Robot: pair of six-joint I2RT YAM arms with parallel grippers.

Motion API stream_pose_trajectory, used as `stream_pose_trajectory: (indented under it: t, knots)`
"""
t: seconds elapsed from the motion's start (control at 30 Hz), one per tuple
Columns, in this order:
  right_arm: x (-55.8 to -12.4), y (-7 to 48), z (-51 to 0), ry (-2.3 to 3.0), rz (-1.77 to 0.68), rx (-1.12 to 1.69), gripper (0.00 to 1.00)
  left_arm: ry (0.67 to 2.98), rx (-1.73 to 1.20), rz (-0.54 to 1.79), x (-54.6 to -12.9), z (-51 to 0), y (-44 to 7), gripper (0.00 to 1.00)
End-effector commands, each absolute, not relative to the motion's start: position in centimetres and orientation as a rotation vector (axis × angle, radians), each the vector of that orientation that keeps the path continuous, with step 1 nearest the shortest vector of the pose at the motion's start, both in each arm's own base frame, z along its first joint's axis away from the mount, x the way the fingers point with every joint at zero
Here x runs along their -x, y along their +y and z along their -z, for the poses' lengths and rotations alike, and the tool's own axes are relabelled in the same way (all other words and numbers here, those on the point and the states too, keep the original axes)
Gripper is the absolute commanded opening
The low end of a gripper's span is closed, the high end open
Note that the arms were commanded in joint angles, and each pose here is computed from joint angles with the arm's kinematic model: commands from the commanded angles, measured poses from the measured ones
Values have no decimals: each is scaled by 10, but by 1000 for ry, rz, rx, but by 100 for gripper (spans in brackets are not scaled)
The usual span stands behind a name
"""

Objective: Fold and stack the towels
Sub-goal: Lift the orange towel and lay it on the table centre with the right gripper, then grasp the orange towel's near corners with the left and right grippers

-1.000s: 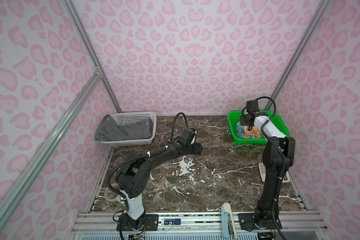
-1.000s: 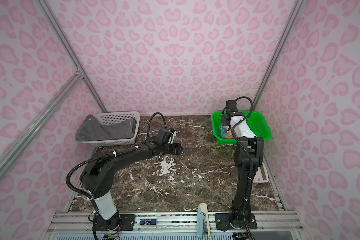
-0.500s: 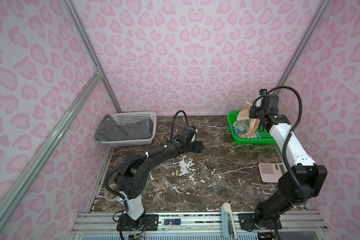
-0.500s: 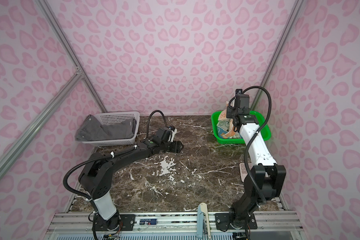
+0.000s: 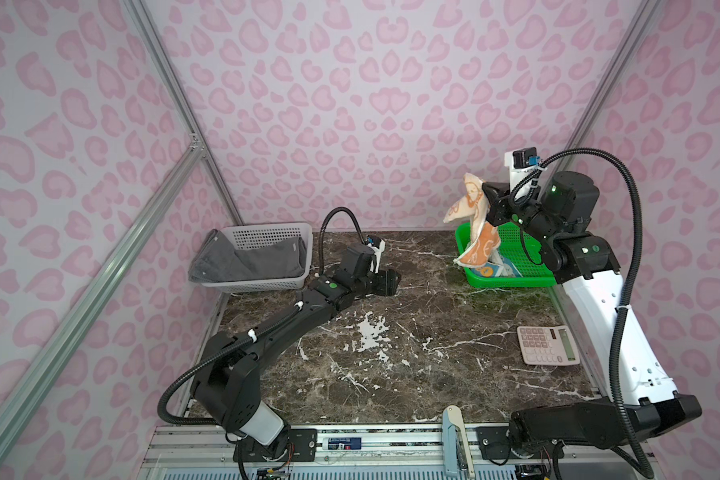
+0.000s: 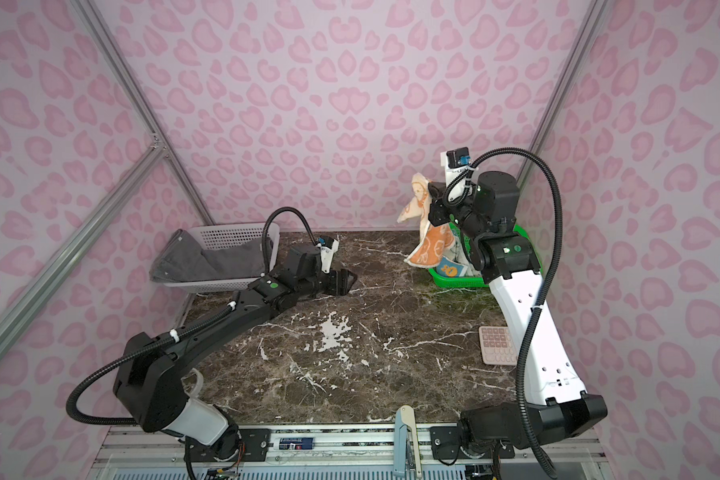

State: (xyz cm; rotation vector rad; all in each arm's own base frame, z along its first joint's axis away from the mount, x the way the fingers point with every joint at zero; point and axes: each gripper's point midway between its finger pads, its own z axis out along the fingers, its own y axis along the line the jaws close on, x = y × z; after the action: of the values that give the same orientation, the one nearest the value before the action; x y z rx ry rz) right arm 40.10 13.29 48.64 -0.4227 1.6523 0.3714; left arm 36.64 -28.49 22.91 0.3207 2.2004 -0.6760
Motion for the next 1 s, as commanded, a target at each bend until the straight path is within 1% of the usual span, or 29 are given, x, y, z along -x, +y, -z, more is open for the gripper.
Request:
stream_pose_trajectory:
  t: [0.0, 0.07, 0.17, 0.23, 0.3, 0.33, 0.43, 0.47, 0.53, 0.63, 0.7, 0.8, 0.9, 0.97]
  knots:
    - [-367, 186, -471, 1672, -625, 643, 0, 2168, -287, 584, -363, -242, -255, 75]
    - [-352, 212, -454, 1697, -739, 713, 0, 2154, -252, 547, -359, -248, -235, 75]
    - [-334, 238, -415, 1764, -877, 785, 0, 2142, -203, 489, -352, -253, -207, 75]
    - [-327, 248, -378, 1840, -992, 797, 0, 2135, -184, 443, -347, -253, -191, 76]
    - [-326, 251, -322, 1978, -1058, 777, 0, 2139, -181, 406, -342, -250, -181, 76]
    - [-330, 249, -293, 2063, -1047, 749, 0, 2145, -186, 395, -341, -247, -179, 76]
    - [-359, 224, -215, 2339, -901, 553, 8, 2184, -206, 389, -341, -234, -180, 76]
    - [-373, 209, -192, 2432, -805, 464, 15, 2201, -216, 397, -342, -230, -183, 76]
    - [-393, 181, -160, 2564, -638, 329, 26, 2239, -234, 432, -344, -219, -192, 76]
    - [-408, 159, -150, 2578, -425, 272, 41, 2292, -259, 486, -346, -203, -204, 76]
    - [-410, 152, -154, 2556, -342, 271, 46, 2318, -265, 514, -346, -194, -210, 76]
    - [-405, 147, -158, 2536, -270, 311, 49, 2346, -288, 551, -344, -180, -218, 75]
    - [-390, 144, -148, 2565, -208, 387, 48, 2383, -299, 555, -343, -166, -221, 75]
    - [-380, 139, -137, 2607, -179, 381, 48, 2406, -310, 570, -341, -158, -224, 75]
